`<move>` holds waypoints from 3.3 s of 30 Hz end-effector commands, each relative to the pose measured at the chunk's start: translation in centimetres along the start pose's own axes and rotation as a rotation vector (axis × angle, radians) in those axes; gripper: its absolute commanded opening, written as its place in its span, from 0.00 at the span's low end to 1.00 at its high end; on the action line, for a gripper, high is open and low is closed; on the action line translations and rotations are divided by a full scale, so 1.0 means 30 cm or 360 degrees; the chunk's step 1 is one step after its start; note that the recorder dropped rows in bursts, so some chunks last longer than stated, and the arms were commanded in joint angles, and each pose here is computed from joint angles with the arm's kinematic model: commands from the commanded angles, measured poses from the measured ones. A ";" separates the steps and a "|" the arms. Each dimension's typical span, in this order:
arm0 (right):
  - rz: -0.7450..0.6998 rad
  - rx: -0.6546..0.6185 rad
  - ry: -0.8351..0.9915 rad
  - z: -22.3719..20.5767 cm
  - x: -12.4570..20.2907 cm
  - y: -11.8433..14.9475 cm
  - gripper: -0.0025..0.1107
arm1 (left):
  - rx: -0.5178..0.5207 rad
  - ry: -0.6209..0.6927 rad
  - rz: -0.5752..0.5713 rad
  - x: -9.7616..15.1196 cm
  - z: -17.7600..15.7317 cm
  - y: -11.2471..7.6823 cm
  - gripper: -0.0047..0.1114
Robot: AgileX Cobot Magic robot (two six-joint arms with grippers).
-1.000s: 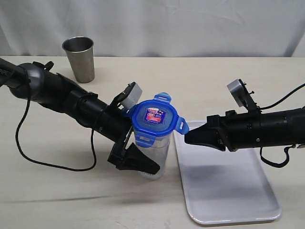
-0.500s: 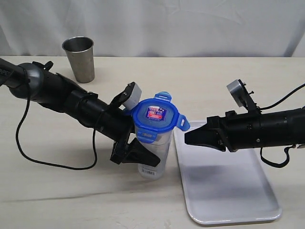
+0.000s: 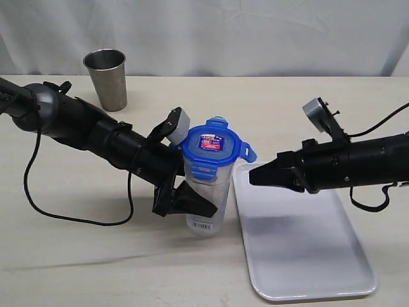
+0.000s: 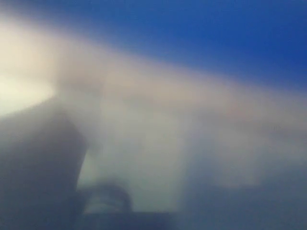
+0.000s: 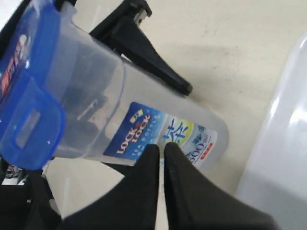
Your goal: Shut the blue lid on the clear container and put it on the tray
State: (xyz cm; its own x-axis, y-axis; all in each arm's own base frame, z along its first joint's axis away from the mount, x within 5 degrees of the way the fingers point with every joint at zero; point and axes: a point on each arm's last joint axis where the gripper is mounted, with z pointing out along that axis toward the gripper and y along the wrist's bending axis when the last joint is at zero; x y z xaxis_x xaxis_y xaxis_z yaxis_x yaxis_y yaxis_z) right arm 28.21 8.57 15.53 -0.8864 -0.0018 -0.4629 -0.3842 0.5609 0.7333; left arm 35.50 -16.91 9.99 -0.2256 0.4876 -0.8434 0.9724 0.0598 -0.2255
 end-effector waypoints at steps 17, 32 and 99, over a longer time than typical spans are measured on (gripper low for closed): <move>-0.0354 0.0940 -0.0403 -0.299 -0.326 0.249 0.36 | -0.0600 0.0106 -0.0026 -0.016 -0.031 0.133 0.04; -0.0208 0.0706 0.0284 0.066 -0.417 0.396 0.36 | -0.0603 0.0107 -0.0027 -0.016 -0.031 0.134 0.04; -0.0849 0.0103 0.0447 0.038 -0.428 0.340 0.36 | -0.0413 0.0160 0.0065 -0.008 -0.021 0.100 0.04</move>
State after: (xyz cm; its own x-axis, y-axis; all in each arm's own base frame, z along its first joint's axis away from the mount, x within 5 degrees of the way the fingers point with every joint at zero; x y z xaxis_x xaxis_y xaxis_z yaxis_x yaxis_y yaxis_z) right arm 36.63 15.39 27.55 -0.7177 -0.4293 -0.5483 -0.6890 0.5523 0.4694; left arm 38.83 -16.27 10.35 -0.2307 0.5218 -0.8213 0.9543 0.2860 -0.0863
